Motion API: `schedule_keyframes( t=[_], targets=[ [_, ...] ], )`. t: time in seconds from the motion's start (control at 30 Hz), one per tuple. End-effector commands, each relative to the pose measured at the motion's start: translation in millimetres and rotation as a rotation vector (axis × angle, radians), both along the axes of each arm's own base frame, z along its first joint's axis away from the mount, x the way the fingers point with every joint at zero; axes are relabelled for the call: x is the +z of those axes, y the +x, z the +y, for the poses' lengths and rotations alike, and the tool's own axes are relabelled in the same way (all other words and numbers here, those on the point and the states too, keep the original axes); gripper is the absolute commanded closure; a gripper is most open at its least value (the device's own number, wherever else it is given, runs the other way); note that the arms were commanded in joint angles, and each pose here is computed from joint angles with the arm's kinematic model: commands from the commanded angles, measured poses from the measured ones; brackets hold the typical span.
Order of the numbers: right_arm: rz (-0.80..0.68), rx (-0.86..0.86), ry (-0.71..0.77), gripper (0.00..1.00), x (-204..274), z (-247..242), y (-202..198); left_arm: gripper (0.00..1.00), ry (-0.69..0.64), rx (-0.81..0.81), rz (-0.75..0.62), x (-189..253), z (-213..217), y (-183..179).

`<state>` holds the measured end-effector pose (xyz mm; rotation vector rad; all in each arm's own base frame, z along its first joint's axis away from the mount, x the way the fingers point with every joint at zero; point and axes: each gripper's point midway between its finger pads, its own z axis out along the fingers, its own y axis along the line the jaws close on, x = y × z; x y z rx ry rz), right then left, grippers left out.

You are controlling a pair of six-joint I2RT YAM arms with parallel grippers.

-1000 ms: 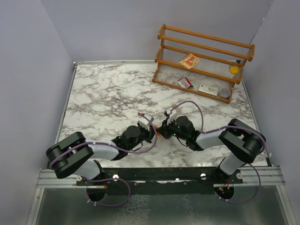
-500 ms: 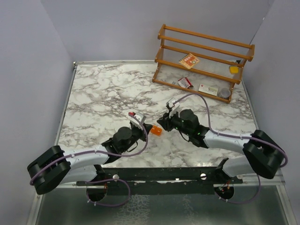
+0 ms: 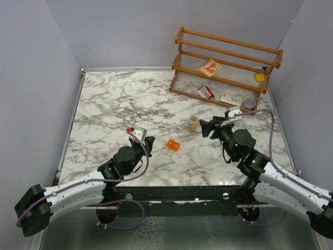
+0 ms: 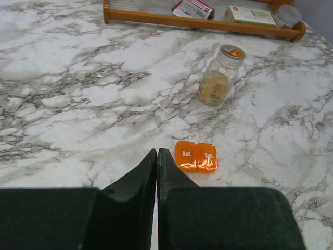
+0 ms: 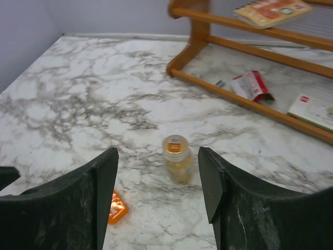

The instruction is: Sort the pills into containers

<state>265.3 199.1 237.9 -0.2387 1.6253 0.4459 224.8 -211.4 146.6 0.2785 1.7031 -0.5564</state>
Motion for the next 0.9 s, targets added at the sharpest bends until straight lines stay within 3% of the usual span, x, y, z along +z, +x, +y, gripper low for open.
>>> schedule_keyframes(
  t=[0.0,0.2,0.67,0.87],
  targets=[
    [0.056,-0.337,-0.045,0.36,-11.6,-75.8,-4.2,0.93,0.052,0.126,0.007,-4.8,32.2,2.4],
    [0.067,-0.562,-0.001,0.26,-6.7,-127.1,-17.5,0.9,0.046,0.223,0.0,4.1,60.0,0.1],
    [0.09,-0.71,0.02,0.24,-25.9,-153.0,-24.7,0.9,-0.017,0.282,-0.005,14.9,85.9,-10.4],
    [0.089,-0.692,0.005,0.22,-26.9,-148.6,-22.2,0.89,-0.007,0.268,-0.013,19.3,85.1,-11.4]
  ],
)
